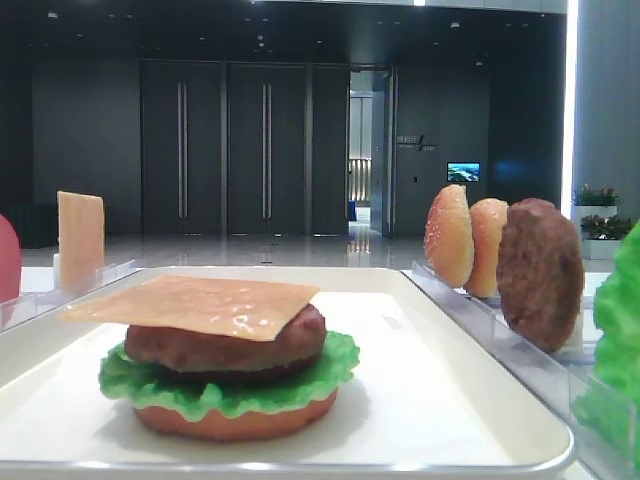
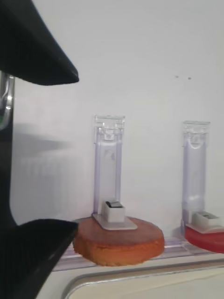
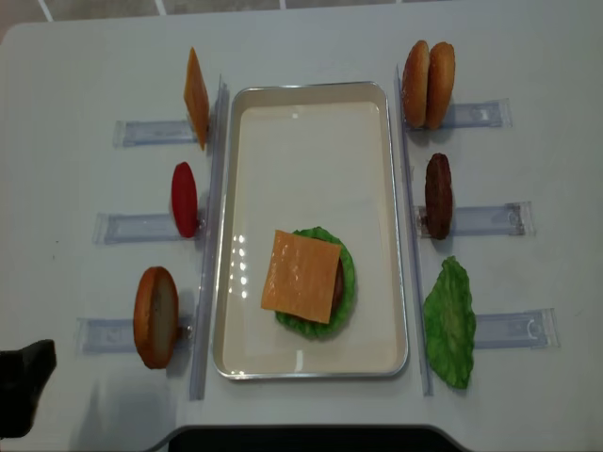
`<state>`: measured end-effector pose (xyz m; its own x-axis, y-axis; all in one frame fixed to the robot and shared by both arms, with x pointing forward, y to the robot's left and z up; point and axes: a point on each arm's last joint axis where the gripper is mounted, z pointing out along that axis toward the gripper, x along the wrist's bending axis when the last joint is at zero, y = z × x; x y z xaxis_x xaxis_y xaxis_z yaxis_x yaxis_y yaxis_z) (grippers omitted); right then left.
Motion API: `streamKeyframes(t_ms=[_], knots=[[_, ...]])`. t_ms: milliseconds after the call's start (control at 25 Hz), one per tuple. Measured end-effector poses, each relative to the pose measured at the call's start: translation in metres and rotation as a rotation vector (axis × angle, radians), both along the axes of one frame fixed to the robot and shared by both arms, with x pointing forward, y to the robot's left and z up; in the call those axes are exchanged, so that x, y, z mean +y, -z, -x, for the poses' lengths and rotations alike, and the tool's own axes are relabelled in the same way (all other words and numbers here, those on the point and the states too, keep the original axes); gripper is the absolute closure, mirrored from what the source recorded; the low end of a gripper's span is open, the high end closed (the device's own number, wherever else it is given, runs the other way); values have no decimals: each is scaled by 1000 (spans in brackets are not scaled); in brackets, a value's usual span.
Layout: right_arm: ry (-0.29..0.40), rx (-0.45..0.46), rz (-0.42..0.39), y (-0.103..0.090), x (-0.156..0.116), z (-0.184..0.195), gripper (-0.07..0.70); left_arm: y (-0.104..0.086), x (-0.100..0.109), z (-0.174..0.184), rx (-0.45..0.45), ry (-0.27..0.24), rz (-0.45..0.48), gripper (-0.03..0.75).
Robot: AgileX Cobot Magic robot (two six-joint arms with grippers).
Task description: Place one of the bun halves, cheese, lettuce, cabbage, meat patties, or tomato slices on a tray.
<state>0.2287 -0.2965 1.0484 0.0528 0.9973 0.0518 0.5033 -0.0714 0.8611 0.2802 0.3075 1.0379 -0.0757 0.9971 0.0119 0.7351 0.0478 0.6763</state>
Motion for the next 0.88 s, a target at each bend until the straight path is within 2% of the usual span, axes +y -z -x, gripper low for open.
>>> streamKeyframes(t_ms=[200,480,880], knots=[[0,0,0,0,0,0,91,-4,1,21,-140,0,5,24],[0,0,0,0,0,0,91,-4,2,45,-286,-3,7,24],[0,0,0,0,0,0,91,-4,2,48,-301,-6,2,24]])
